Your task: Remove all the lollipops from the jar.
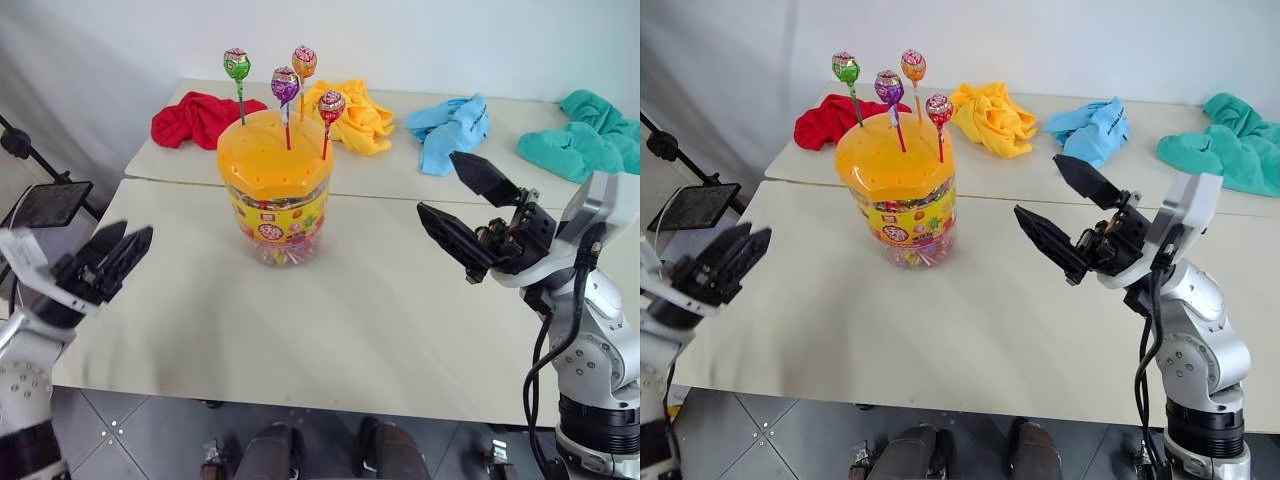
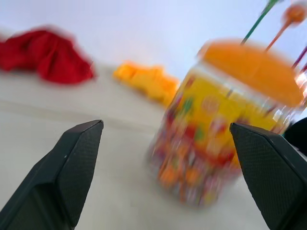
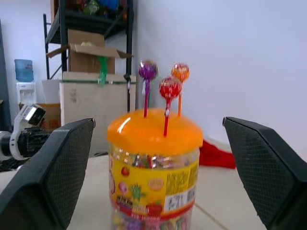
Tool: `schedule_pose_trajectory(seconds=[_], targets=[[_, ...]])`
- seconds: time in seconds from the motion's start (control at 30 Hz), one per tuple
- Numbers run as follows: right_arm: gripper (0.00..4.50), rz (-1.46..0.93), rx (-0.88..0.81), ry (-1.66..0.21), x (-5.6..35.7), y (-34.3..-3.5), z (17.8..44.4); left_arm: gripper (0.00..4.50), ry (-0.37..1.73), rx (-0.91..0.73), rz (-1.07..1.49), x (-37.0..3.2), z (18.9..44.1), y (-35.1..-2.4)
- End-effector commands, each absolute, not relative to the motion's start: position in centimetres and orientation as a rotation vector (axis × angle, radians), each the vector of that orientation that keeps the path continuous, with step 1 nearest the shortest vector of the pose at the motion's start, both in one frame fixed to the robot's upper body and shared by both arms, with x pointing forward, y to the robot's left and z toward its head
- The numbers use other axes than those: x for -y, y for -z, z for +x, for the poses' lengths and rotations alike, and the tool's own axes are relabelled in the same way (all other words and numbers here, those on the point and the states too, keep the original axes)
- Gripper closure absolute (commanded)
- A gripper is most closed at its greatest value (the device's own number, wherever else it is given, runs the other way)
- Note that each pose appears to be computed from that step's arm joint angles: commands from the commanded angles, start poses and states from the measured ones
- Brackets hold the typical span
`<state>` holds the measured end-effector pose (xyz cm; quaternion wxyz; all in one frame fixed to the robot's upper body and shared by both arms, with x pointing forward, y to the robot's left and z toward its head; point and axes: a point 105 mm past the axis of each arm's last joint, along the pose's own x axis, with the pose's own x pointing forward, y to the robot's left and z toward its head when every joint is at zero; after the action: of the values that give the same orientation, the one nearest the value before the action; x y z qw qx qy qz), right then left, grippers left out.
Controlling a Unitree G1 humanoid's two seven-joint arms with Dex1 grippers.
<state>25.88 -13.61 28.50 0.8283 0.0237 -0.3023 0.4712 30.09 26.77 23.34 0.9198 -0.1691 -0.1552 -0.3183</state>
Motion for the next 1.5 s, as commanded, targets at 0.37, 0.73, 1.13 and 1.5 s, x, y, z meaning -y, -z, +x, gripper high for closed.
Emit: schedule_pose_trajectory(seconds=[0.37,0.73,1.13,1.5], targets=[[0.03,0.048,0.693,-1.000,13.3,-29.3,25.3,0.00,0.972,0.430,-0.119,-18.7,36.4,-33.1],[0.00,0.043,0.702,-0.963,13.3,-29.1,25.0,2.79,1.033,0.398,-0.119,-17.8,37.2,-33.2],[0.00,0.042,0.698,-1.055,12.2,-28.7,25.4,4.46,0.992,0.676,-0.358,-21.8,34.7,-38.9],[0.00,-0.206,0.467,-1.558,8.9,-23.9,23.7,4.46,0.462,-0.105,-0.026,-31.9,29.9,-24.9]])
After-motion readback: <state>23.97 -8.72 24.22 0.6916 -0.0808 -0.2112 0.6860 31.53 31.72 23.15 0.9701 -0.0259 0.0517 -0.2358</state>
